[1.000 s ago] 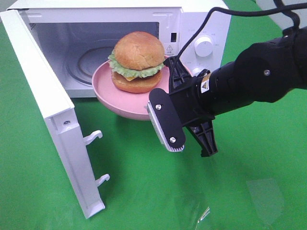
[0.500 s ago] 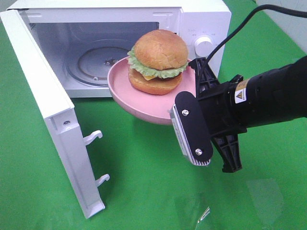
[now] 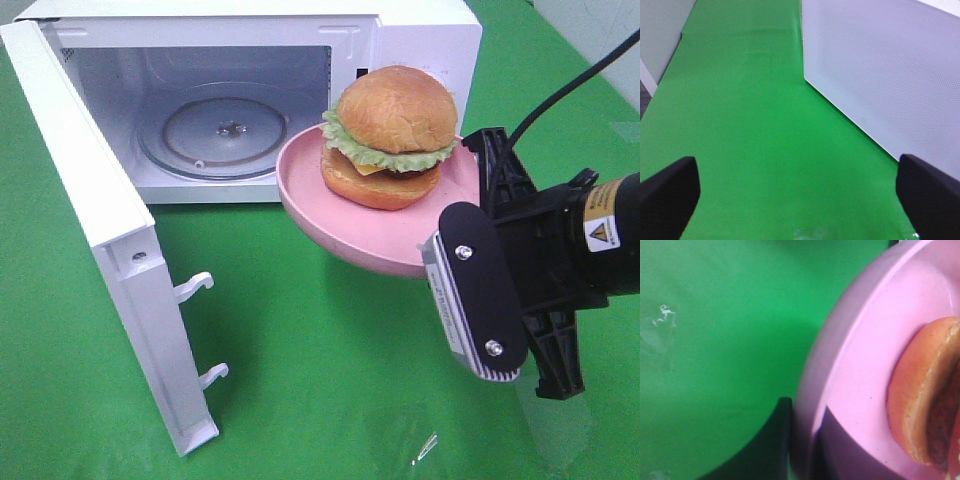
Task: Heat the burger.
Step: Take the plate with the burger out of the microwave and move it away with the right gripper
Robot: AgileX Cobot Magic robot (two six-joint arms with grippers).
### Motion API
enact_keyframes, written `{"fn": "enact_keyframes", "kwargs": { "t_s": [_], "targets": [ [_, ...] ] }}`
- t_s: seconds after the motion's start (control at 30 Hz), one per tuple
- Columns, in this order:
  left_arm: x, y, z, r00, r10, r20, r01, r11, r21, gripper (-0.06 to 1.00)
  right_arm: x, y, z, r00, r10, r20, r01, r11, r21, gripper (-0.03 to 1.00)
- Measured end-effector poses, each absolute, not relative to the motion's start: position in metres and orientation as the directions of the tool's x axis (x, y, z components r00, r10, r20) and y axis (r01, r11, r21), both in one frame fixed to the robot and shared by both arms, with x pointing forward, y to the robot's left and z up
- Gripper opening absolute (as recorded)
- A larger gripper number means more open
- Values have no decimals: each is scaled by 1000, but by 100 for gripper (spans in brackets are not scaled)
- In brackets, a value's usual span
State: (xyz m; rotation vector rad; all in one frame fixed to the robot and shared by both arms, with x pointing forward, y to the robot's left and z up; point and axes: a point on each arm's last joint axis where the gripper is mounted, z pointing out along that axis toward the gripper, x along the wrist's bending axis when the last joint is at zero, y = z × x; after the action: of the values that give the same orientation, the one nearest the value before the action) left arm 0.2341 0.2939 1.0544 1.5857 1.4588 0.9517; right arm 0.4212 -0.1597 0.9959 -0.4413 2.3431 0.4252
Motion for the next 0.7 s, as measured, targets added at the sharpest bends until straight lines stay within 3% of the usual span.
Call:
{"fn": "enact_keyframes", "kwargs": {
  "t_s": [0.7],
  "targets": [
    [234, 294, 1054, 67, 997, 26, 426, -52, 903, 99, 387, -206, 1035, -697, -123, -707, -274, 956, 104, 9]
  ]
}}
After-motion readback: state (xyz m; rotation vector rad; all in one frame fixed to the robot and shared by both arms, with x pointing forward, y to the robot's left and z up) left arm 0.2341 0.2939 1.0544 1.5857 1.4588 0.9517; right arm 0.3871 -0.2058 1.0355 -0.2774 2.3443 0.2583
